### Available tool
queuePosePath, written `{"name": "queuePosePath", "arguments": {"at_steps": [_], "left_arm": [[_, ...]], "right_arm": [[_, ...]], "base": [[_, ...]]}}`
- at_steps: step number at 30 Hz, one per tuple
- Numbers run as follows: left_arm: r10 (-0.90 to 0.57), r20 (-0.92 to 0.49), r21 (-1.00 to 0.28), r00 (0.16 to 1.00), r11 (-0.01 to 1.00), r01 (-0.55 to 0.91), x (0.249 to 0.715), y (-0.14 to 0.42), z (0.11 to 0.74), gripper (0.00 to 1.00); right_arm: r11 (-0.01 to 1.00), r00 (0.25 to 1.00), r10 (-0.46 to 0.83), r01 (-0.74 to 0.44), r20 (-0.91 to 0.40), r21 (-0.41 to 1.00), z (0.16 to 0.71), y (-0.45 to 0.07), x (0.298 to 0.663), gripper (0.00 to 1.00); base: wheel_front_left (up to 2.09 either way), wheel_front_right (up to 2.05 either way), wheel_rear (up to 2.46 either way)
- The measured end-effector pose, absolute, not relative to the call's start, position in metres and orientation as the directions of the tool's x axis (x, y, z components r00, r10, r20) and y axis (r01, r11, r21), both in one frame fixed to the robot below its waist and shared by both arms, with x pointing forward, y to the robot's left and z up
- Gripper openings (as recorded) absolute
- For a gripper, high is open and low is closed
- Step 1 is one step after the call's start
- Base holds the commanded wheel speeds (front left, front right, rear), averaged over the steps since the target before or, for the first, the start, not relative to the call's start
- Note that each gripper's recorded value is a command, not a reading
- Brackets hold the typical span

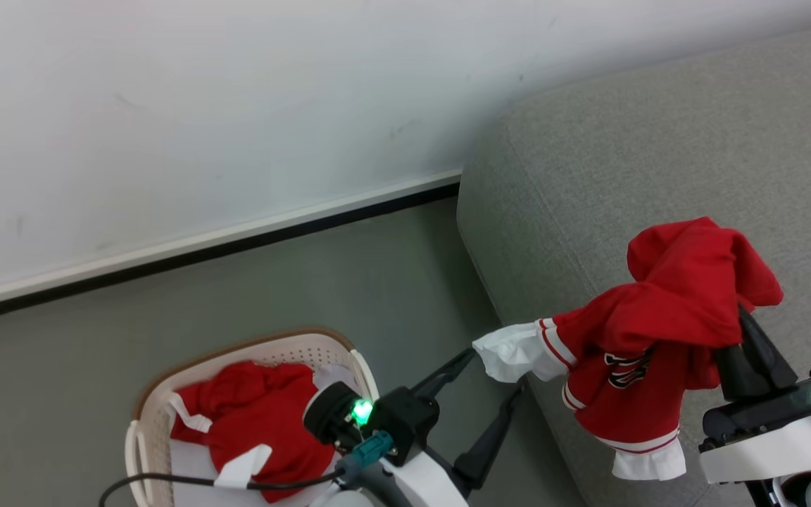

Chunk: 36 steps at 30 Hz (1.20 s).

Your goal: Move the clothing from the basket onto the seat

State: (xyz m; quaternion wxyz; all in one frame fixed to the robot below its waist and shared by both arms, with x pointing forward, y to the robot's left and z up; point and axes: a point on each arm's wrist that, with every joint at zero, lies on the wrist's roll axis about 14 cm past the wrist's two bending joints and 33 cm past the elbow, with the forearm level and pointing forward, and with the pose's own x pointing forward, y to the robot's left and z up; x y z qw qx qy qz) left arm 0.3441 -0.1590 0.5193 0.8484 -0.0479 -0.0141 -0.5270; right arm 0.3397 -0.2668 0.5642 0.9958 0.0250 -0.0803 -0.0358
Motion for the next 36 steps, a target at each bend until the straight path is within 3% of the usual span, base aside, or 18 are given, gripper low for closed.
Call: {"name": "queuePosePath", "arguments": {"at_steps": [7, 21, 29, 36], "left_arm": [[-0.886, 0.069, -0.052, 0.458, 0.455, 0.889, 0.375, -0.157, 0.512, 1.0], [-0.82, 0.014, -0.077, 0.573, 0.57, 0.818, 0.473, -0.117, 0.45, 1.0], [-0.748, -0.045, -0.105, 0.662, 0.663, 0.741, 0.496, -0.074, 0.414, 1.0], [-0.694, -0.1, -0.144, 0.713, 0.719, 0.68, 0.499, -0.048, 0.387, 1.0]], "right_arm": [[0.989, 0.974, -0.134, 0.119, 0.182, 0.09, 0.57, -0.284, 0.372, 0.0], [0.965, 0.922, -0.259, 0.258, 0.289, 0.044, 0.63, -0.366, 0.537, 0.0], [0.906, 0.844, -0.398, 0.423, 0.359, 0.009, 0.687, -0.431, 0.586, 0.0], [0.862, 0.844, -0.495, 0.507, 0.207, -0.006, 0.621, -0.459, 0.606, 0.0]], "base": [[0.0, 0.0, 0.0], [0.0, 0.0, 0.0], [0.0, 0.0, 0.0], [0.0, 0.0, 0.0]]}}
